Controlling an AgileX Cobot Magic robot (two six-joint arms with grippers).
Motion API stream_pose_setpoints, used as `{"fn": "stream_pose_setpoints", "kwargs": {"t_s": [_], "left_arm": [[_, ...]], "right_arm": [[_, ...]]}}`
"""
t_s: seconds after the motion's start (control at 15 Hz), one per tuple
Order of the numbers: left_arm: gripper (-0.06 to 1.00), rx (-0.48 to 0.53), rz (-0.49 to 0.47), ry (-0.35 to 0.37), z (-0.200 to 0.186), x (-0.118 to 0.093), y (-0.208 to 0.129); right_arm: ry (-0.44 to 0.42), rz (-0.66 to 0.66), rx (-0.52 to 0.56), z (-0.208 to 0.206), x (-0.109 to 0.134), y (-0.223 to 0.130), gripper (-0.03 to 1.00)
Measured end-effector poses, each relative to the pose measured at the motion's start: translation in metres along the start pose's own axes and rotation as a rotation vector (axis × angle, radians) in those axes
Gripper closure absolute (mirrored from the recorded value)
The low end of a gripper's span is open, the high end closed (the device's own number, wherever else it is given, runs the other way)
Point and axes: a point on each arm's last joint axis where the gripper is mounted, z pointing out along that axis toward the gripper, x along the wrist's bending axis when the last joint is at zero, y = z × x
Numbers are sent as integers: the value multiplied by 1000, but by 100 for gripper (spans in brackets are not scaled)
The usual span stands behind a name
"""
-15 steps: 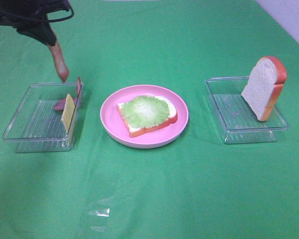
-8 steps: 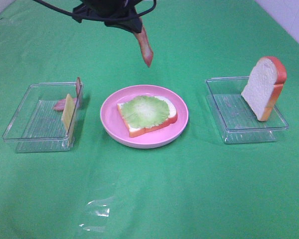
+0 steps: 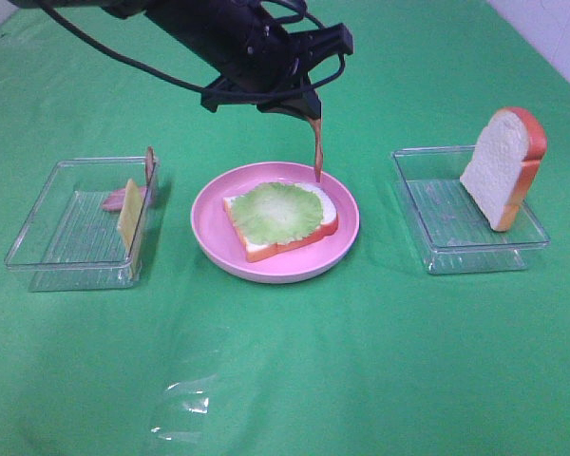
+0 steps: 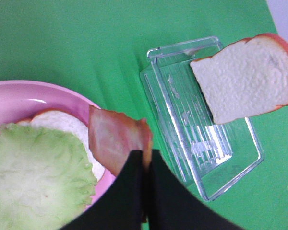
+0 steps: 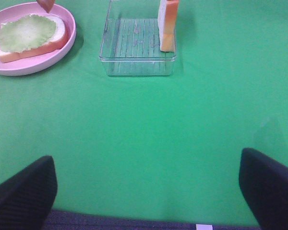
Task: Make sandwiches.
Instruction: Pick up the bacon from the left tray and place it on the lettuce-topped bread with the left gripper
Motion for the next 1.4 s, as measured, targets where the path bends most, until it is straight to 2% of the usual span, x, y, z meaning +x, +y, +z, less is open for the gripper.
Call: {"fn": "stream_pose_setpoints", "kwargs": {"t_s": [0.13, 0.2, 0.4, 0.67, 0.93, 1.0, 1.07, 1.13, 1.2, 1.27, 1.33, 1.4], "left_arm": [[94, 50, -11, 20, 23, 14, -10], [94, 117, -16, 50, 39, 27, -21], [94, 187, 41, 120, 45, 41, -28], [94, 215, 79, 247, 41, 54, -28], [91, 234, 80, 271, 40, 56, -30], [83, 239, 80, 273, 40, 56, -30], [70, 241, 80, 273, 40, 56, -30], [52, 242, 79, 274, 40, 56, -30], [42, 242, 79, 274, 40, 56, -30], [18, 242, 85, 275, 39, 56, -30], [-2, 232, 113, 267, 37, 52, -25], [-3, 224, 119, 261, 34, 49, -20]], "right_arm": [[0, 0, 0, 0, 0, 0, -2], [0, 0, 0, 0, 0, 0, -2], [0, 0, 0, 0, 0, 0, -2], [0, 0, 0, 0, 0, 0, -2], [0, 0, 0, 0, 0, 0, -2], [0, 0, 0, 0, 0, 0, -2], [0, 0, 0, 0, 0, 0, -2], [0, 0, 0, 0, 0, 0, -2], [0, 0, 0, 0, 0, 0, -2], [0, 0, 0, 0, 0, 0, -2], [0, 0, 0, 0, 0, 0, -2], [0, 0, 0, 0, 0, 0, -2]]}}
